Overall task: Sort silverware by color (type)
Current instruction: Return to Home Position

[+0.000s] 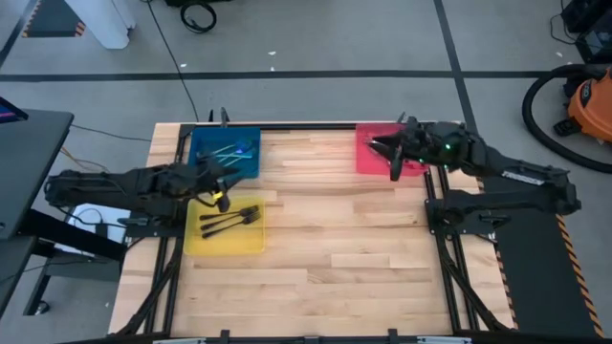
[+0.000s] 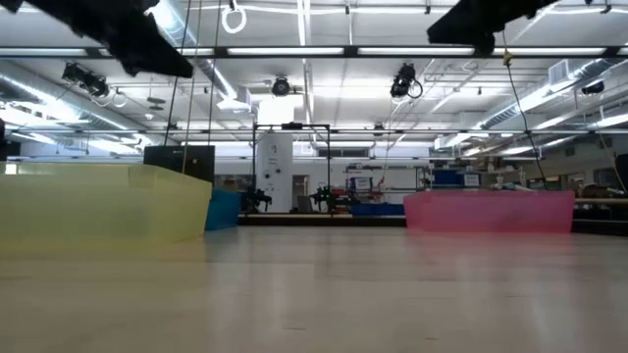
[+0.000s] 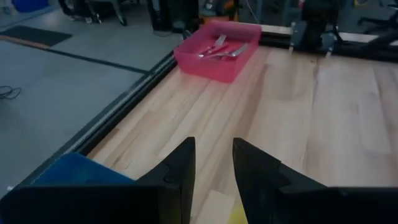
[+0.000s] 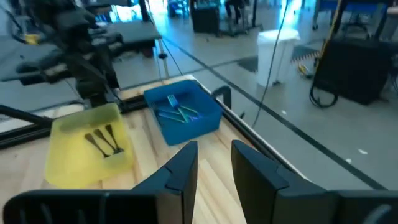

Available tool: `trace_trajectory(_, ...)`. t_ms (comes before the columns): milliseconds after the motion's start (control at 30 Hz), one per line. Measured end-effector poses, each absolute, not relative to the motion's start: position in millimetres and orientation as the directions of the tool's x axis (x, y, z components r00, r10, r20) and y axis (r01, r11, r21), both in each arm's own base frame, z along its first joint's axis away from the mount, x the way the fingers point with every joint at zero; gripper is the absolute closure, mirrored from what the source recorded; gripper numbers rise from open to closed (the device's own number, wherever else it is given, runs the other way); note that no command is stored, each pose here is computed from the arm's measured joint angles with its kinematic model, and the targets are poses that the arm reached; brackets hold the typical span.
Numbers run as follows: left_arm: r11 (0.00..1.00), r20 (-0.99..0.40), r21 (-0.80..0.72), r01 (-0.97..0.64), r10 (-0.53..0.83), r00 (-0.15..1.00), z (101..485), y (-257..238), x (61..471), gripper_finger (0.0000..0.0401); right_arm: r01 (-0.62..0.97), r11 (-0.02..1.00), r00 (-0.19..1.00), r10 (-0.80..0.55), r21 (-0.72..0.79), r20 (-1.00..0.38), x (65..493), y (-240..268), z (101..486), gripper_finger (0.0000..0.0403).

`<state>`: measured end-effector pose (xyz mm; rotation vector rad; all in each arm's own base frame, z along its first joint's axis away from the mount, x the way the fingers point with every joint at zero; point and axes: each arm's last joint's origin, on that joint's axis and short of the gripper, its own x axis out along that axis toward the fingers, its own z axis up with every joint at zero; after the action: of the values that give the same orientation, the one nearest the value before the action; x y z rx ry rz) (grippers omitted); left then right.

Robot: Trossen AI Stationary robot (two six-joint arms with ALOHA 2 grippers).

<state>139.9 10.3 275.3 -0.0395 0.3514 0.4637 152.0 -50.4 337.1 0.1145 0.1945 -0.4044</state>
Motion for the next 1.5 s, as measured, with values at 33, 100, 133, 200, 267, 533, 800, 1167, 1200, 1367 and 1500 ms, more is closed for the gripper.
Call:
trace_trajectory(33,0.897,-0.333,0.048,-0.439,0.429,0.84,268,10,137,0.0294,0.391,0.917,0.907,-0.371,0.073,-0.197,149,-48,332,0.0297)
trace_trajectory(100,0.906,-0.335,0.078,-0.417,0.417,0.845,254,8,132,0.0294,0.366,0.928,0.921,-0.35,0.068,-0.17,145,-43,320,0.0298)
trace_trajectory(133,0.91,-0.34,0.096,-0.403,0.411,0.846,246,7,130,0.0294,0.354,0.933,0.926,-0.341,0.063,-0.163,143,-42,313,0.0298)
trace_trajectory(200,0.916,-0.348,0.109,-0.386,0.399,0.848,234,6,126,0.0294,0.328,0.942,0.937,-0.317,0.064,-0.145,140,-38,300,0.0298)
trace_trajectory(267,0.92,-0.344,0.101,-0.379,0.389,0.855,226,5,122,0.0294,0.299,0.952,0.947,-0.287,0.068,-0.142,137,-36,285,0.0298)
trace_trajectory(533,0.958,-0.317,0.065,-0.278,0.284,0.905,206,0,116,0.0294,0.105,0.99,0.994,-0.1,0.095,-0.05,134,-25,240,0.0298)
trace_trajectory(800,0.978,-0.348,0.055,-0.203,0.209,0.914,176,-7,116,0.0294,0.008,0.994,1.0,-0.005,0.114,-0.022,131,-18,202,0.0298)
trace_trajectory(1167,0.991,-0.337,0.079,-0.105,0.126,0.933,143,-14,115,0.0294,-0.107,0.986,0.993,0.111,0.127,-0.029,127,-10,169,0.0298)
trace_trajectory(1200,0.993,-0.331,0.076,-0.094,0.114,0.937,143,-15,115,0.0294,-0.111,0.986,0.993,0.115,0.127,-0.023,126,-9,167,0.0298)
trace_trajectory(1367,0.995,-0.336,0.104,0.0,0.035,0.941,141,-17,115,0.0294,-0.155,0.98,0.986,0.161,0.123,-0.038,126,-7,163,0.0298)
trace_trajectory(1500,0.988,-0.342,0.131,0.088,-0.038,0.939,141,-19,115,0.0294,-0.205,0.975,0.977,0.209,0.09,-0.038,126,-5,163,0.0298)
